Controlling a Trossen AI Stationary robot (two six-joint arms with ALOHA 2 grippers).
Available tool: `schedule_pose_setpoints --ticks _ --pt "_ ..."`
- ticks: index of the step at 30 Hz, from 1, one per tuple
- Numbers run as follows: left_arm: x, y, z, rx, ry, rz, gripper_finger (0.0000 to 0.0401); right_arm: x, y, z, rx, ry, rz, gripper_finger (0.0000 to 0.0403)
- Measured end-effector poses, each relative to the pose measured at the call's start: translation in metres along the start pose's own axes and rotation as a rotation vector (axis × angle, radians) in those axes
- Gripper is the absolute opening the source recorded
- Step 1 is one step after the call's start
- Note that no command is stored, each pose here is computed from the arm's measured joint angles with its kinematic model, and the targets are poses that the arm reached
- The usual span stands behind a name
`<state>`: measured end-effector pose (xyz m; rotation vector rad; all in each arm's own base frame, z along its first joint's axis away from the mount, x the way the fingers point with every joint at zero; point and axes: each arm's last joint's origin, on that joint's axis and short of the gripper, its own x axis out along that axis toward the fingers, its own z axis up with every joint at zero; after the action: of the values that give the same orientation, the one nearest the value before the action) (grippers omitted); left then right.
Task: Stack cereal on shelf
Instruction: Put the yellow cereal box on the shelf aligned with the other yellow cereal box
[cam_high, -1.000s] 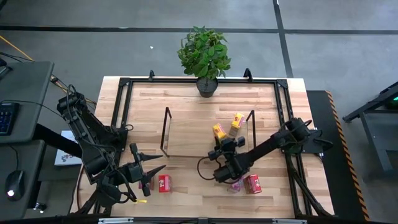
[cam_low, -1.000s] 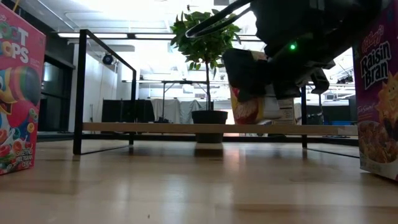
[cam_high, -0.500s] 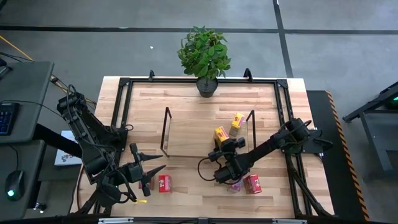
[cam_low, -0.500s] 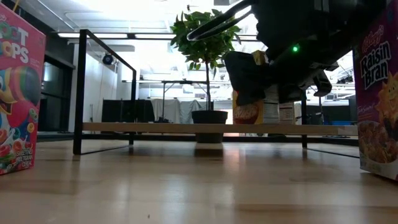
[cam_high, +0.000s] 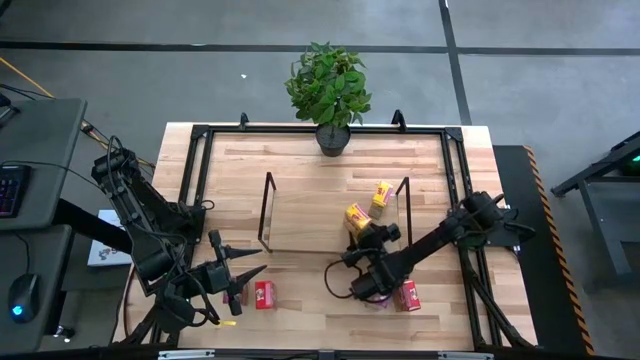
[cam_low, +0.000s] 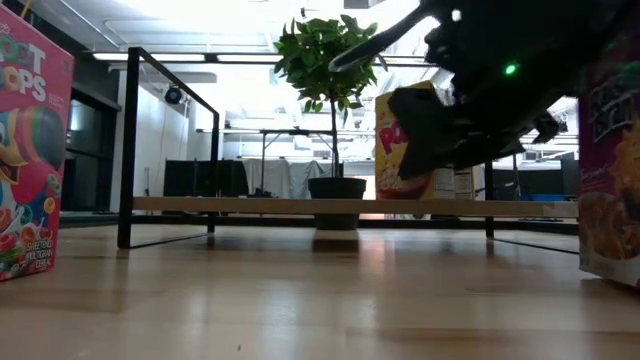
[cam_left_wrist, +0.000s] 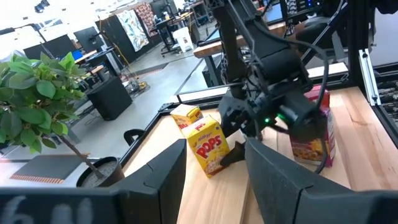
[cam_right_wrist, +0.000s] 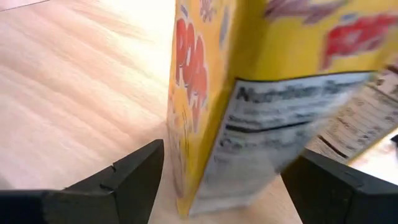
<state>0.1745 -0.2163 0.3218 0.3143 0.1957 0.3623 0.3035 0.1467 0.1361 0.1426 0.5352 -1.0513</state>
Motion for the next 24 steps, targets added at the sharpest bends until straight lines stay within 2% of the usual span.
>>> schedule_pose_setpoints --ticks 16,24 --pt "0.000 0.000 0.000 -0.001 0.000 0.000 0.0157 -0.039 -0.010 0.005 -0.109 0.057 0.100 0.0300" --pt "0.005 0.002 0.000 -0.004 0.009 0.011 0.0157 -0.067 -0.004 0.048 -0.150 0.113 0.229 0.0300"
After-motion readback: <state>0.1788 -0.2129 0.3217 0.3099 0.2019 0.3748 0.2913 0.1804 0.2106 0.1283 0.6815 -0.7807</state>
